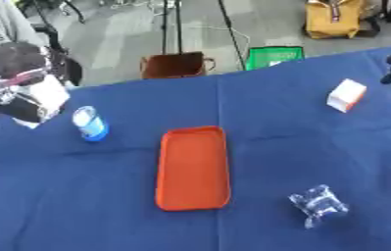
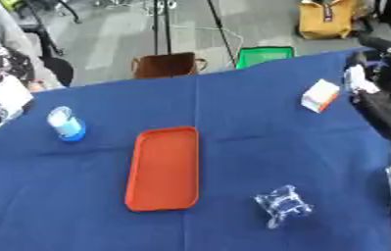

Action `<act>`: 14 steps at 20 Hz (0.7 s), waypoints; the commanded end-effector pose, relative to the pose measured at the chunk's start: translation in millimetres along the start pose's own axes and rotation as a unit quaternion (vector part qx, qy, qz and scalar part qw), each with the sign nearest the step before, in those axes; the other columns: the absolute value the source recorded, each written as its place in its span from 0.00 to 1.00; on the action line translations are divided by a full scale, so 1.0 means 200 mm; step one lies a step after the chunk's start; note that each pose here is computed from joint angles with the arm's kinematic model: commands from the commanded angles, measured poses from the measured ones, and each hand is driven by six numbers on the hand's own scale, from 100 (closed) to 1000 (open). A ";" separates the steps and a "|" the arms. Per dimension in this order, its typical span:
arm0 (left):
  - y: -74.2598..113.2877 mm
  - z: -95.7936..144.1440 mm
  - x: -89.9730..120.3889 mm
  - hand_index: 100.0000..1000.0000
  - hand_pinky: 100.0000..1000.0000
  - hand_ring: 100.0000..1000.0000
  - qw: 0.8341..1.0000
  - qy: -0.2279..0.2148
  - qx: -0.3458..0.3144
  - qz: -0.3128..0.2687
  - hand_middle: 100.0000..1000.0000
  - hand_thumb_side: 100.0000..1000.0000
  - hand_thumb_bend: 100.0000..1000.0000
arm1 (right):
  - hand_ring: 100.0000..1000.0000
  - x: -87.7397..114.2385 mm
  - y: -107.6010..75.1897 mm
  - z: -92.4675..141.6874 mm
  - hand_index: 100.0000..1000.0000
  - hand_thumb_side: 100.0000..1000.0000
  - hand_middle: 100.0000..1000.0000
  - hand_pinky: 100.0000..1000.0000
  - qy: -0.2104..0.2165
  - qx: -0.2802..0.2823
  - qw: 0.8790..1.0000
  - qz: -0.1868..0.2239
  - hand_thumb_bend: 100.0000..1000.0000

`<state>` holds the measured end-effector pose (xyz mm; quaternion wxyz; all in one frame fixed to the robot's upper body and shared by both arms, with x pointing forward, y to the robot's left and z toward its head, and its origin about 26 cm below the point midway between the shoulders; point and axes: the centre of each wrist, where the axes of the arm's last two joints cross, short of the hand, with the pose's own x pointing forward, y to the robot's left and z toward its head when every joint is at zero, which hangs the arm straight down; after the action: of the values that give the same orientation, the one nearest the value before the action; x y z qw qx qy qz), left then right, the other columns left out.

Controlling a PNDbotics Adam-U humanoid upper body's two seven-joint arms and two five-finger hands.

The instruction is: Pick up objects on the table and place them in the box.

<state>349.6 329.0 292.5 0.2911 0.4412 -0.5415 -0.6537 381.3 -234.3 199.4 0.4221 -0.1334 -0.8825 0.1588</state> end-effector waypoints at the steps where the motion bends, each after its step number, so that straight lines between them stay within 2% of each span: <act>1: 0.06 -0.08 0.06 0.35 0.67 0.58 0.999 -0.033 0.022 -0.005 0.59 0.09 0.00 | 0.48 0.04 0.00 -0.03 0.83 0.44 0.58 0.66 -0.018 0.002 1.000 -0.001 0.00; 9: 0.05 -0.29 0.21 0.38 0.67 0.57 0.994 -0.099 0.055 -0.012 0.58 0.13 0.00 | 0.48 0.05 0.02 -0.03 0.83 0.44 0.58 0.66 -0.021 0.007 1.000 -0.006 0.00; 14: 0.00 -0.37 0.27 0.38 0.66 0.55 0.990 -0.116 0.080 -0.009 0.58 0.14 0.00 | 0.48 0.05 0.02 -0.04 0.83 0.44 0.58 0.66 -0.022 0.009 1.000 -0.008 0.00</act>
<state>391.6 247.7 266.6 0.1984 0.3749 -0.6151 -0.6647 381.7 -229.2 199.9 0.4192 -0.1250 -0.8842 0.1641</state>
